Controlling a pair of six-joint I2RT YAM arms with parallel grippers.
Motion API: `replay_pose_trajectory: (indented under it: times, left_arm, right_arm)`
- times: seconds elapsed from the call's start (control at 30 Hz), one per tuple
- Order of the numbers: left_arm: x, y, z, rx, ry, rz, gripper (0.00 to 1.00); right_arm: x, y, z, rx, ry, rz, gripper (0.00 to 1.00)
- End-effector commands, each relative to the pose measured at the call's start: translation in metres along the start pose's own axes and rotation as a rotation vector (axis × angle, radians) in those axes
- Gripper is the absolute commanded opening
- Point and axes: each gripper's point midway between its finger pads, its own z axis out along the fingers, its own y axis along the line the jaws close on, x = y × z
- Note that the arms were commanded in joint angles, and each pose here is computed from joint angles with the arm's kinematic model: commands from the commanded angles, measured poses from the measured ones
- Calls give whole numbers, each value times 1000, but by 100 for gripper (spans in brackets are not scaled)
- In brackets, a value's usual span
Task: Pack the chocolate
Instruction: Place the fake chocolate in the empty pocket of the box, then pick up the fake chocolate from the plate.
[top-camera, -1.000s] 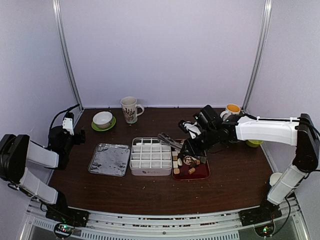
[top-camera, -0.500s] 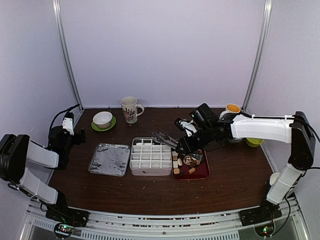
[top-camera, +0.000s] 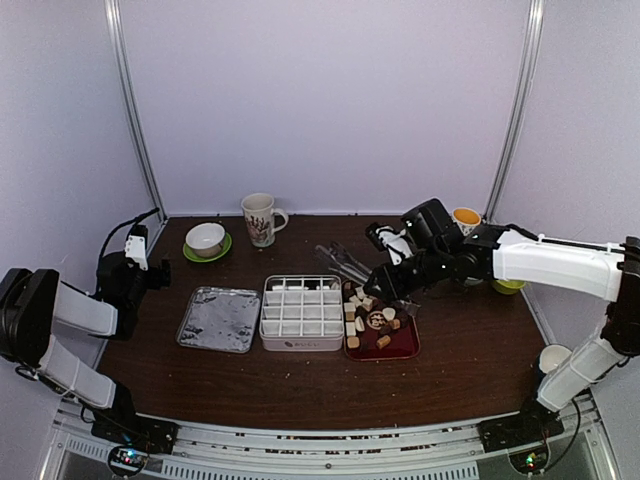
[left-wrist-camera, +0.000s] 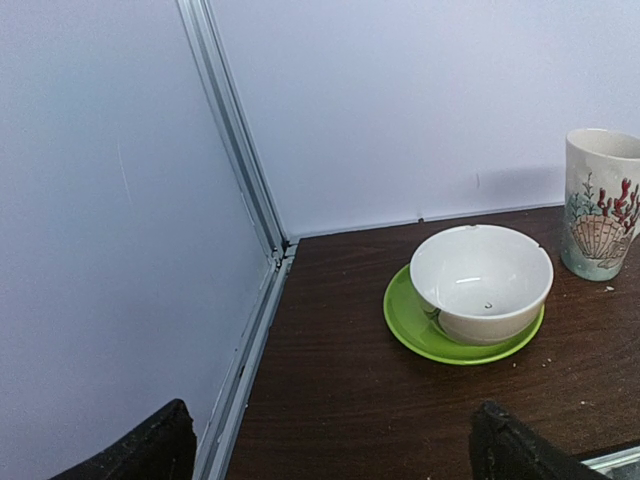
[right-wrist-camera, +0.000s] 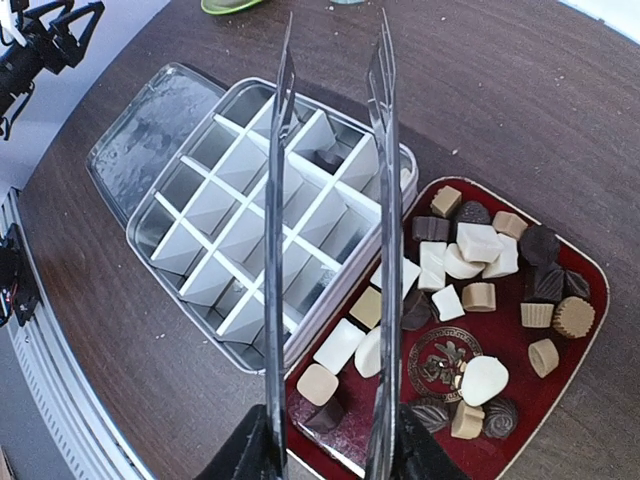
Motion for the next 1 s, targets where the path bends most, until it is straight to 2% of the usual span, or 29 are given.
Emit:
replay_pose_trajectory:
  times: [0.0, 0.07, 0.13, 0.5, 0.83, 0.97]
  left_arm:
    - [-8, 3, 0, -5, -38, -13, 98]
    - [-8, 3, 0, -7, -39, -14, 98]
    - [-8, 3, 0, -6, -38, -13, 98]
    - [-8, 3, 0, -5, -38, -13, 98]
    - [-8, 3, 0, -6, -39, -13, 98]
    - [-8, 3, 0, -6, -39, -13, 98]
  right_arm:
    - [-8, -5, -27, 49, -102, -22, 43]
    - [-3, -9, -33, 63, -122, -24, 47]
    - [0, -11, -38, 71, -129, -26, 46]
    - [43, -24, -54, 116, -47, -10, 45]
    - [79, -37, -66, 158, 6, 27, 50]
    - [88, -37, -66, 149, 28, 43, 48]
